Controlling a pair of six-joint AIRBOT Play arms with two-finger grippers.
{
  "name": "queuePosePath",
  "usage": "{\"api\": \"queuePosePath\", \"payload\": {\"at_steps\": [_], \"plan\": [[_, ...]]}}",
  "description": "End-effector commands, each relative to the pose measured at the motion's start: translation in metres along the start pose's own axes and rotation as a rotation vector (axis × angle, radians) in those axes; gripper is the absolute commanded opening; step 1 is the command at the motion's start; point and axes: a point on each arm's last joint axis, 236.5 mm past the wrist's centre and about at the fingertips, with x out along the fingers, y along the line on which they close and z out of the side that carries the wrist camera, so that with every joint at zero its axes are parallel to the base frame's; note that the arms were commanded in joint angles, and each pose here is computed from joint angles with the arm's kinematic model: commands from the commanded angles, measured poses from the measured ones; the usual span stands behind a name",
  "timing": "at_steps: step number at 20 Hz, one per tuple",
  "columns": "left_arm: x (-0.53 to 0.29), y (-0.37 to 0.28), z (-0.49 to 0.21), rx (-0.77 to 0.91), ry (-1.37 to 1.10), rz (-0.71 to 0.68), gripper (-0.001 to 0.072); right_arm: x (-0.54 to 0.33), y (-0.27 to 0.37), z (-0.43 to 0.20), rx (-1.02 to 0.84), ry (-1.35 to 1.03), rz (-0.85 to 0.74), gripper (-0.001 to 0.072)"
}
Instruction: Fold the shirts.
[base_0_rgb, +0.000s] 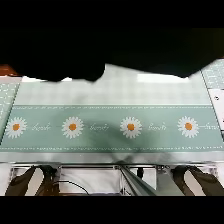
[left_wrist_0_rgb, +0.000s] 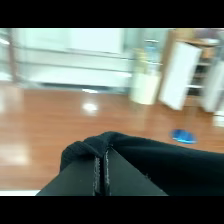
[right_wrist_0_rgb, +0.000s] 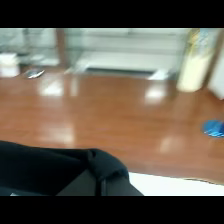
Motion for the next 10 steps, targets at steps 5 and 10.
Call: {"api": "queuePosePath", "payload": {"at_steps": [5,10], "plan": [[-0.098,-0.002,0.009,0.160,-0.041,0.130,0.0019,-0.057,-0.013,-0.040,0.004,0.083,-0.141,0.0029],[-0.020,0.014,-0.075,0.117,0.220,0.098,0.0018,0.018,-0.008,-0.112,0.078,0.323,-0.006,0.0029]]}}
